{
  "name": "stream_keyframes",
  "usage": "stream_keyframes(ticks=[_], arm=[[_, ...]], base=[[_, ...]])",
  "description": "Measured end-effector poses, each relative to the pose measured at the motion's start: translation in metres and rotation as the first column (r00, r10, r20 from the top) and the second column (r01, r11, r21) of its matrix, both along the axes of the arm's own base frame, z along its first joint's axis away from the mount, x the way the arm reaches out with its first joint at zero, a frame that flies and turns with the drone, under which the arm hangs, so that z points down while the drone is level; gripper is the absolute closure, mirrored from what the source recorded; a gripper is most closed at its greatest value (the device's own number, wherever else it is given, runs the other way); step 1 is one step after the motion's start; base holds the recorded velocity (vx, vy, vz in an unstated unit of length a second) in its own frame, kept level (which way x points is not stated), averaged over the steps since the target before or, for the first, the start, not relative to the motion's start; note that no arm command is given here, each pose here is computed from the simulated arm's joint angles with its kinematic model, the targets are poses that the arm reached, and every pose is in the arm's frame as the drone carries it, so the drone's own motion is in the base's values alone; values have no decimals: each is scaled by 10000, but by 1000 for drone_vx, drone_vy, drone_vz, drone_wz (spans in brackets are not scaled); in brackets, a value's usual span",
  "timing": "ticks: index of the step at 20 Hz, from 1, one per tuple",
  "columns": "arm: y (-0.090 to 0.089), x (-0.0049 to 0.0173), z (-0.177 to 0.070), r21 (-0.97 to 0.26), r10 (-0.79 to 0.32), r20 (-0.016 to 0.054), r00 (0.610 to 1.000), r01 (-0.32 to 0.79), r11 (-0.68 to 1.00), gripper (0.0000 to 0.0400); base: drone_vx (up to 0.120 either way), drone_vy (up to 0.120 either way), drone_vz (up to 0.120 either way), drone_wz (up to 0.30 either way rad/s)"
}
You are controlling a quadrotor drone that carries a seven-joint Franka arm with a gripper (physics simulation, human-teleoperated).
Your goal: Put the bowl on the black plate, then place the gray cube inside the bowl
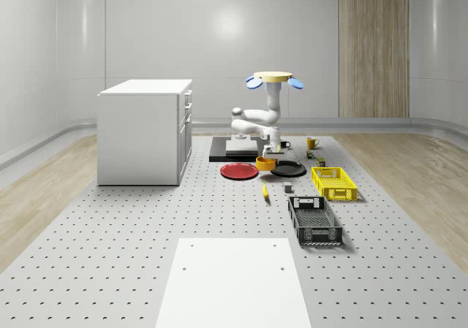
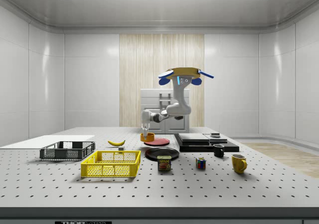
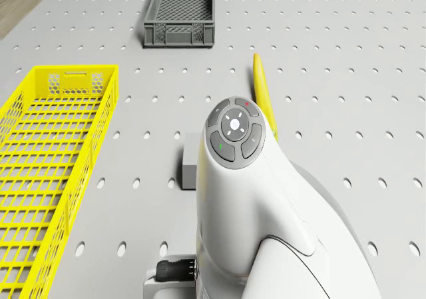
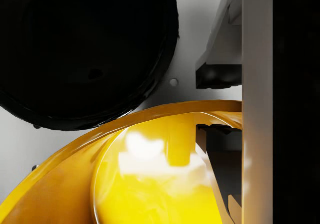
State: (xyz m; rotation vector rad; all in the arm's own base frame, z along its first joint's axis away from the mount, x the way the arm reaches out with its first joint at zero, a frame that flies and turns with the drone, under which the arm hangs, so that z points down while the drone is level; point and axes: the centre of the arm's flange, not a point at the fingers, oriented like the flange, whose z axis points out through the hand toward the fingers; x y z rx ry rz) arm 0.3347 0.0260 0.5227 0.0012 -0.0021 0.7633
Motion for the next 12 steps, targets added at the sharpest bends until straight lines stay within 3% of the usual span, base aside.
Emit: stream_keyframes(ticks=[12], arm=[[0, 0, 0, 0, -3, 0, 10000, 3, 10000, 297]], base=[[-120, 120, 0, 0]])
